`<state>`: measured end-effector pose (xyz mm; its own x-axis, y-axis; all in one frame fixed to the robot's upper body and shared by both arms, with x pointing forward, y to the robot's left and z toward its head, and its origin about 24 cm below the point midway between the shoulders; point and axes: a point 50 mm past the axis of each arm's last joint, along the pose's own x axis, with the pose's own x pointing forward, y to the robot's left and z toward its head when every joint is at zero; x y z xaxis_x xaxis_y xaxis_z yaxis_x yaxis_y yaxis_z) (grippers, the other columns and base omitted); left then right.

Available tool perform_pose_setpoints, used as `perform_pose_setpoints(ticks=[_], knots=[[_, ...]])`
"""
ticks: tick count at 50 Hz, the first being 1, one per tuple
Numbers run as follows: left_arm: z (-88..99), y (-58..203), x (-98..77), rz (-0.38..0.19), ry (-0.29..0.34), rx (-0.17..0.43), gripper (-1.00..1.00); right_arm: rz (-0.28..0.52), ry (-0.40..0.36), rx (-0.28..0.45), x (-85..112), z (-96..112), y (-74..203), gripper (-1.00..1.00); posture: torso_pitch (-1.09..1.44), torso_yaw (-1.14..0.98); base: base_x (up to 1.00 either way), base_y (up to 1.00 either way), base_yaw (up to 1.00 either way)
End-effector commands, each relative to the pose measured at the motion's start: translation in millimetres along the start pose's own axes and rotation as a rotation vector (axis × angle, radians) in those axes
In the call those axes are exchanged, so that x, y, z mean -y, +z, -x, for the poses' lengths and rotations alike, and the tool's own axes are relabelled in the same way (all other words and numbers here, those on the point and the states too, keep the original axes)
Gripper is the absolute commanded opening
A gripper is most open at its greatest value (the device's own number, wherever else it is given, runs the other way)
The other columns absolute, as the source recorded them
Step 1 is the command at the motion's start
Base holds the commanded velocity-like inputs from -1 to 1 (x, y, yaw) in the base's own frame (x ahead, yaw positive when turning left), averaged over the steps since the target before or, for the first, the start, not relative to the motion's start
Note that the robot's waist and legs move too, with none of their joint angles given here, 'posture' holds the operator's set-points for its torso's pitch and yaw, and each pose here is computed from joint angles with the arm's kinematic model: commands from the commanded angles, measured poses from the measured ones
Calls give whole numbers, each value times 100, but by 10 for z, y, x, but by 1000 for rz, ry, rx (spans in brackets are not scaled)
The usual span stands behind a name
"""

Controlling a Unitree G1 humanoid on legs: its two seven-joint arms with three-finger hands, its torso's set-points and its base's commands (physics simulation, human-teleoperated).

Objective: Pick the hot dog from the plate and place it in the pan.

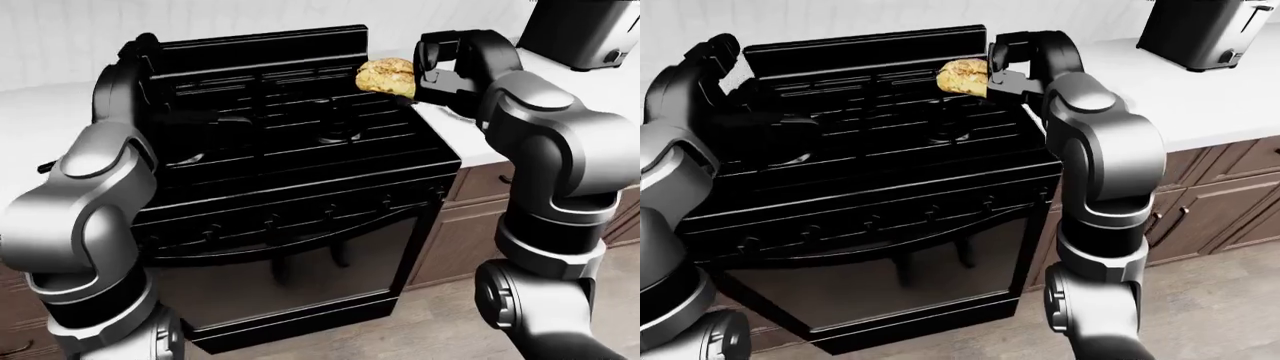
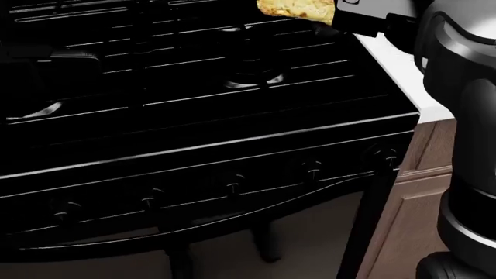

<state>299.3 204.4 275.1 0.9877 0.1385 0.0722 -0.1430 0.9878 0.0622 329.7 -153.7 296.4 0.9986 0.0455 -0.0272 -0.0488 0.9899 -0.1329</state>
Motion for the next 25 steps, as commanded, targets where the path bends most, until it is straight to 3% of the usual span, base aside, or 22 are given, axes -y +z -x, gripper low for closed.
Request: perform_pose_setpoints(ticks=[1,10,25], knots=[[36,154,-43,4,28,86,100,4,16,118,-23,70,214,-100,0,0,-9,53,0],[39,123,-50,4,28,82,100,0,27,113,-64,51,182,-100,0,0,-3,55,0],[38,108,-40,3,25,81,100,-1,29,118,-43,66,175,-100,0,0,0,1,0]])
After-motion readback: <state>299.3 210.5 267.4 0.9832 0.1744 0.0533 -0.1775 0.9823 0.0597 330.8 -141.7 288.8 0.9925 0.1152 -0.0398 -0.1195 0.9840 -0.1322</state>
